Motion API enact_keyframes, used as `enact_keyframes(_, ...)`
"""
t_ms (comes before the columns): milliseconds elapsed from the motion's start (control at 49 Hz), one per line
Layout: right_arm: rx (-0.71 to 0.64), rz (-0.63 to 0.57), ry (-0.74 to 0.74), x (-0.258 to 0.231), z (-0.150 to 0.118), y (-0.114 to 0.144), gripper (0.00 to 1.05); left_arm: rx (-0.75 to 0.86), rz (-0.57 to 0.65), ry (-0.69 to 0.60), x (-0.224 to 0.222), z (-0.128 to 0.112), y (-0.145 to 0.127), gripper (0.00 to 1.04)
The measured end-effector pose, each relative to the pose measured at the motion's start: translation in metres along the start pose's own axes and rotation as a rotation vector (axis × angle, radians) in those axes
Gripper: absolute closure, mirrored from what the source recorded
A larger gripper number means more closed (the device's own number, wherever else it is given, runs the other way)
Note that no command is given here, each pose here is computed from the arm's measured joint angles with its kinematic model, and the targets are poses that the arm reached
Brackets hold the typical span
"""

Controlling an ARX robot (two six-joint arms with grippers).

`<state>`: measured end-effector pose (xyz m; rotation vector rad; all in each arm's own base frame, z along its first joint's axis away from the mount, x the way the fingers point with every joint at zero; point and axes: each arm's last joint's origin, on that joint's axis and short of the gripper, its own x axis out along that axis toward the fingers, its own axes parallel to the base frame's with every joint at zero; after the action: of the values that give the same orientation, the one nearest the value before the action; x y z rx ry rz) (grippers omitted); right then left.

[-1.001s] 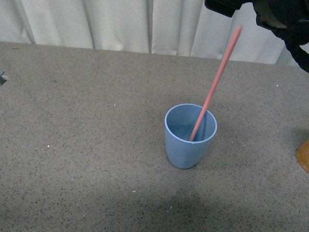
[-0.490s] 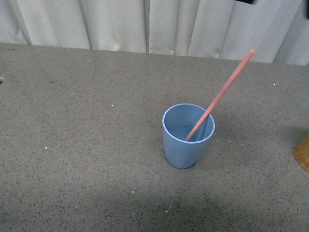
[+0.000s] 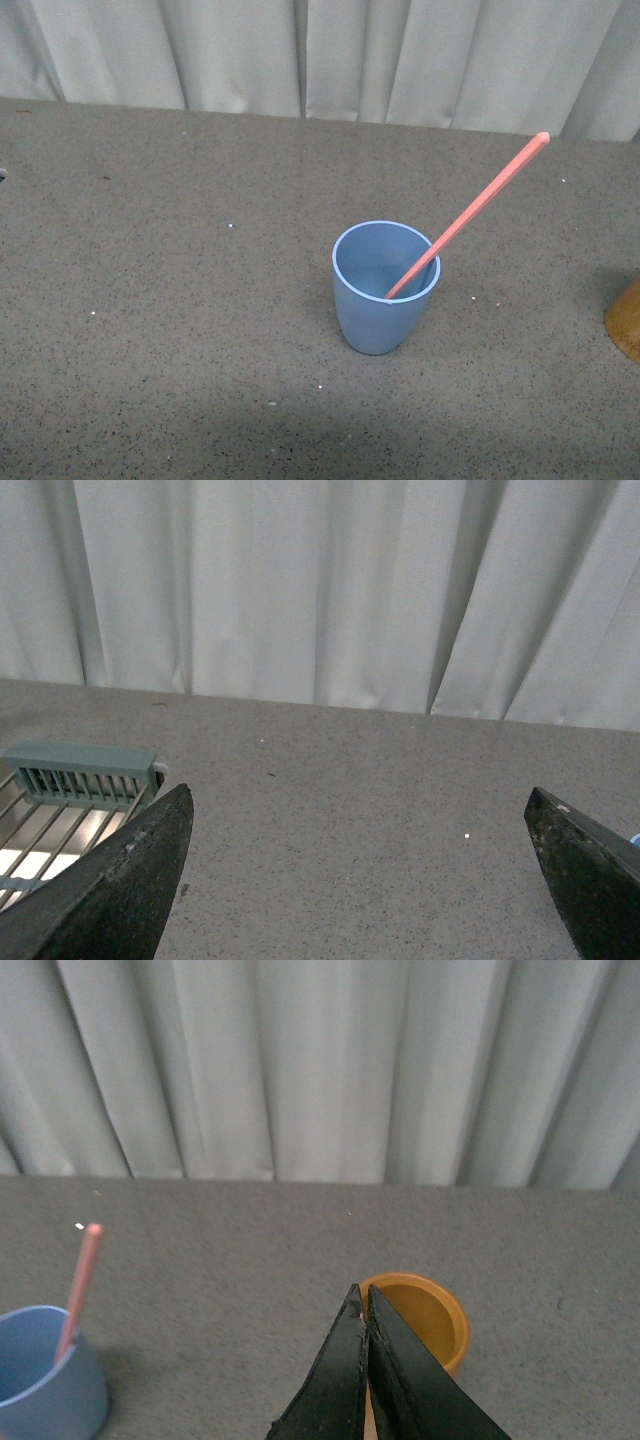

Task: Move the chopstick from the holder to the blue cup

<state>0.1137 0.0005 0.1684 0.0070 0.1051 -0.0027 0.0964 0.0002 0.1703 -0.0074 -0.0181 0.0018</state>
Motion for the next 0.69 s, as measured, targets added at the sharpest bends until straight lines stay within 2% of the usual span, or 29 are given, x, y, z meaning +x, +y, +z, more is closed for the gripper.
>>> enact_keyframes(184,-0.004,0.007,-0.103,-0.015,-0.005,0.0,1.04,0.0,0.001,0.0,0.0,0.0,0.0,0.07)
enact_keyframes(592,-0.004,0.007,-0.108,-0.016,-0.005,0.0,1.04,0.0,0.0,0.0,0.0,0.0,0.0,0.07)
enact_keyframes(694,-0.005,0.007,-0.108,-0.016,-0.005,0.0,0.83,0.0,0.0,0.0,0.0,0.0,0.0,0.07)
